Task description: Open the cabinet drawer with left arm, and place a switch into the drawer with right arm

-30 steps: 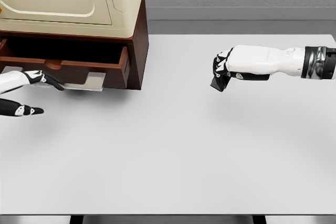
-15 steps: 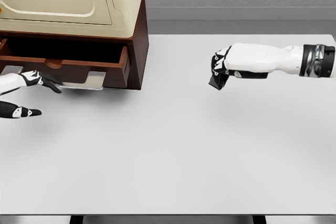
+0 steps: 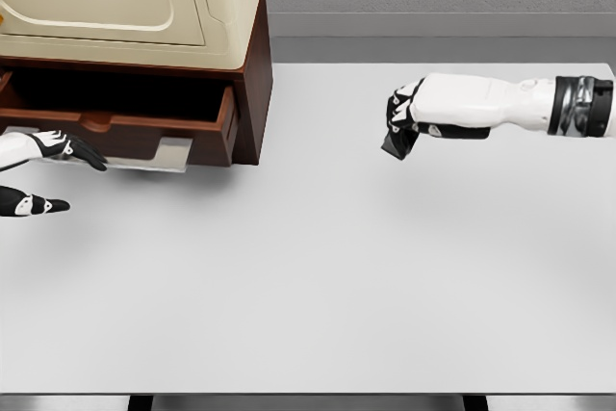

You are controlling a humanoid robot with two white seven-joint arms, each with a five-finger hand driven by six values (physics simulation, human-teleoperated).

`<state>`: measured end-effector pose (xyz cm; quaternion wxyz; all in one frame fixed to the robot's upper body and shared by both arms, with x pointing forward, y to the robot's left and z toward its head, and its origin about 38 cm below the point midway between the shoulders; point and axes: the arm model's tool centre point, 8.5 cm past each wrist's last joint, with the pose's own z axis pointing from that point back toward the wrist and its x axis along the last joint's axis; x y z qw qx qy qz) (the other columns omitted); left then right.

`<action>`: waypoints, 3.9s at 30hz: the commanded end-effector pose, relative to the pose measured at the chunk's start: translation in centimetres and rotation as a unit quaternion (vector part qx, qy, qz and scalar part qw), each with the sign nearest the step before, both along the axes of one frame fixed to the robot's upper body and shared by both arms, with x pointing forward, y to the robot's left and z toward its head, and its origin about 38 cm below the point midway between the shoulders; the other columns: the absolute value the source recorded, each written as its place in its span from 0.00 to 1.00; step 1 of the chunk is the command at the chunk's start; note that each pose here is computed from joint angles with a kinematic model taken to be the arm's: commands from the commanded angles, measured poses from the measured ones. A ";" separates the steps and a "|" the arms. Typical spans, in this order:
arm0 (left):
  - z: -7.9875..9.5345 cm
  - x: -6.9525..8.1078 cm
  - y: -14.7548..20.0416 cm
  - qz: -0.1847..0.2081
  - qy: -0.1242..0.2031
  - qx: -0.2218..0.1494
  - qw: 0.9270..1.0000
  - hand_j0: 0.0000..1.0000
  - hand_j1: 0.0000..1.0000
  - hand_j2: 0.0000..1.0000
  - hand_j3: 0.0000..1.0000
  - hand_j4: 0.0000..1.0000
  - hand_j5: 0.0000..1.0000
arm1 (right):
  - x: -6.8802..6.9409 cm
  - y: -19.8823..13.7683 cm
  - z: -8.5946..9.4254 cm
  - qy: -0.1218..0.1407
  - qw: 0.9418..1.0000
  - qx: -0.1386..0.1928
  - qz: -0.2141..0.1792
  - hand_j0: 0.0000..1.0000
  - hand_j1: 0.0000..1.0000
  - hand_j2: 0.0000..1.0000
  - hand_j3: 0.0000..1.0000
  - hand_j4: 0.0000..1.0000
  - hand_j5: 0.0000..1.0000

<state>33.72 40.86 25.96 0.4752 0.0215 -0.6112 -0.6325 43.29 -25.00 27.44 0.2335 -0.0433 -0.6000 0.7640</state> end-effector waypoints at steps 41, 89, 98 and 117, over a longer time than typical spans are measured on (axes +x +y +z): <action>2.3 -0.8 0.6 0.009 -0.007 -0.002 1.000 0.87 0.87 0.87 0.87 0.87 0.87 | 0.7 7.4 5.8 -0.078 0.994 0.016 0.079 0.29 0.29 0.29 0.29 0.29 0.29; 6.1 -0.6 -0.8 -0.017 -0.063 0.003 0.998 0.83 0.83 0.83 0.83 0.83 0.83 | 1.0 25.5 9.8 -0.222 0.951 -0.099 0.191 0.29 0.29 0.29 0.29 0.29 0.29; 6.0 -0.6 -0.9 -0.018 -0.062 0.004 0.998 0.82 0.82 0.82 0.82 0.82 0.82 | 1.7 25.0 9.0 -0.217 0.953 -0.108 0.179 0.30 0.30 0.30 0.30 0.30 0.30; 6.0 -0.6 -0.9 -0.018 -0.062 0.004 0.998 0.82 0.82 0.82 0.82 0.82 0.82 | 1.4 27.3 8.4 -0.206 0.957 -0.082 0.186 0.55 0.55 0.55 0.55 0.55 0.55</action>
